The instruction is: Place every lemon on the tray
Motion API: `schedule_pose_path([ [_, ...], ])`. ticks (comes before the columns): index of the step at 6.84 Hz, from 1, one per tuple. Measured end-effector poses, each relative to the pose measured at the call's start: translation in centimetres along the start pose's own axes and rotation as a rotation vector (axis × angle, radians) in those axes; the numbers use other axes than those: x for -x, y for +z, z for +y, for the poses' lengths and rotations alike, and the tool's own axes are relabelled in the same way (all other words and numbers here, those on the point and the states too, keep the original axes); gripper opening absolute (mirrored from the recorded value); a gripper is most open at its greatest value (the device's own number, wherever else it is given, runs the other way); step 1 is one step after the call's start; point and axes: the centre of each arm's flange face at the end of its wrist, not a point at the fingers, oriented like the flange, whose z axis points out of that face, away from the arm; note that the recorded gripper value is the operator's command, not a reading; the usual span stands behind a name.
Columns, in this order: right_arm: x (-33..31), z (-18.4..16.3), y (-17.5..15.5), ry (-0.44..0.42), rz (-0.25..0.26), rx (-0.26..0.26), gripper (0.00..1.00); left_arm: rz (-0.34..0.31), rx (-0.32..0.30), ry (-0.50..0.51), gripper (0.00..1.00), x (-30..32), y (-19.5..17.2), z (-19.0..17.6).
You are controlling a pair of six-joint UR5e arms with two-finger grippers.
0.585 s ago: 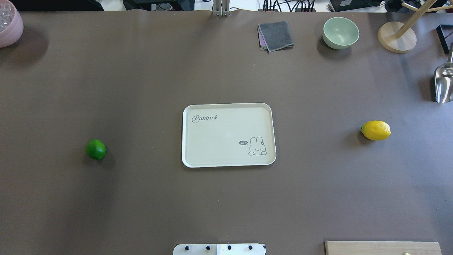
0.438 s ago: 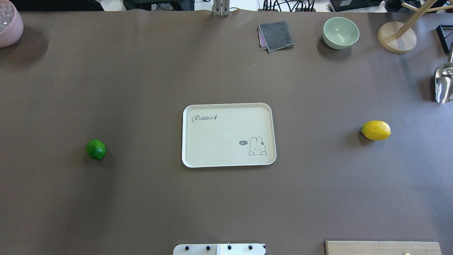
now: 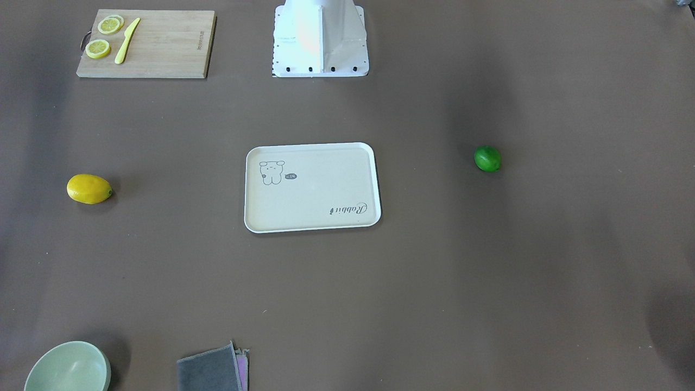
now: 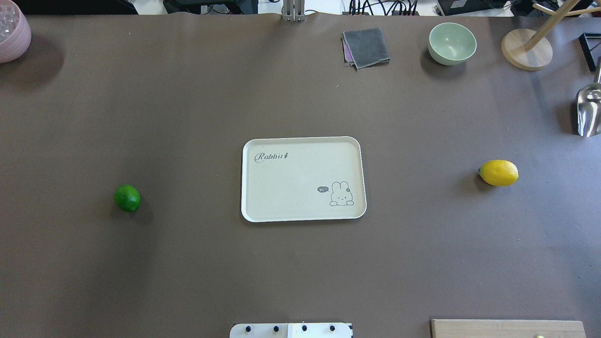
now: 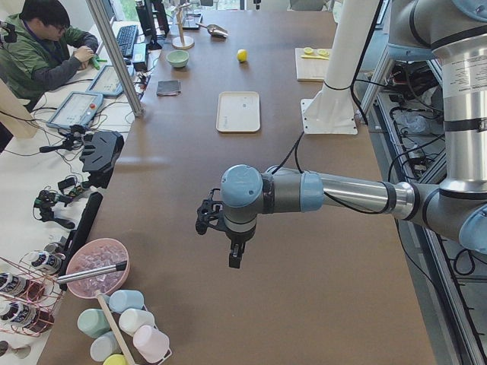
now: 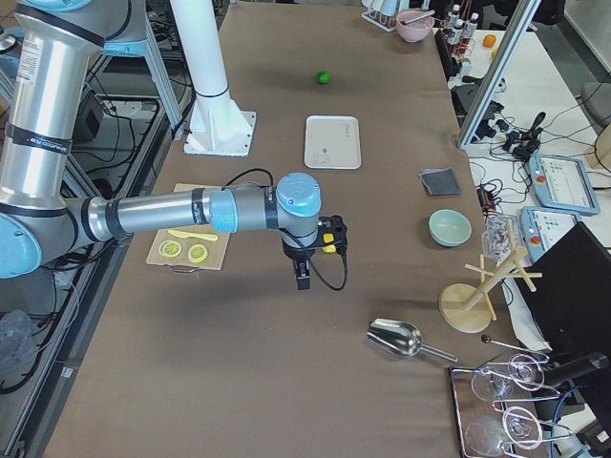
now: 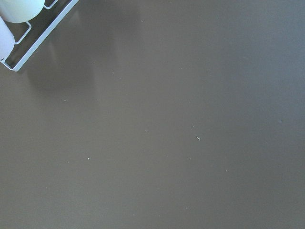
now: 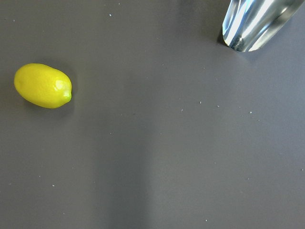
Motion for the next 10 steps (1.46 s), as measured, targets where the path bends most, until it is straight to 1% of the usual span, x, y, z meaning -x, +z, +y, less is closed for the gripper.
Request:
schedule_pose_path([
  [2, 0.7, -0.8, -1.3, -0.059, 0.006, -0.088, 1.00, -0.011, -0.036, 0.036, 0.99, -1.0, -1.1, -1.3],
  [3, 1.0, -1.4, -2.2, -0.072, 0.017, -0.135, 1.00, -0.016, -0.053, 0.052, 0.99, -1.4, -1.7, -2.0],
  [4, 1.5, -2.0, -3.1, -0.065, 0.027, -0.186, 1.00, -0.018, -0.075, 0.073, 0.99, -2.1, -2.4, -2.8],
  [5, 1.9, -2.9, -3.7, -0.054, 0.033, -0.223, 1.00, -0.025, -0.111, 0.111, 0.99, -2.6, -3.3, -4.3],
  [6, 2.4, -4.1, -4.3, -0.059, 0.040, -0.249, 1.00, -0.034, -0.154, 0.149, 0.99, -2.9, -3.9, -6.3],
  [7, 3.1, -5.5, -5.0, -0.073, 0.050, -0.271, 1.00, -0.036, -0.178, 0.156, 0.99, -2.9, -4.2, -7.4],
  [8, 3.9, -6.7, -5.6, -0.078, 0.063, -0.293, 1.00, -0.021, -0.201, 0.165, 0.99, -3.3, -4.5, -7.9],
  [9, 4.5, -7.4, -5.6, -0.073, 0.063, -0.298, 1.00, 0.022, -0.225, 0.185, 0.99, -3.9, -4.6, -8.2],
  [10, 5.6, -8.0, -5.0, -0.084, 0.055, -0.287, 1.00, 0.059, -0.243, 0.202, 0.99, -4.4, -4.8, -8.3],
])
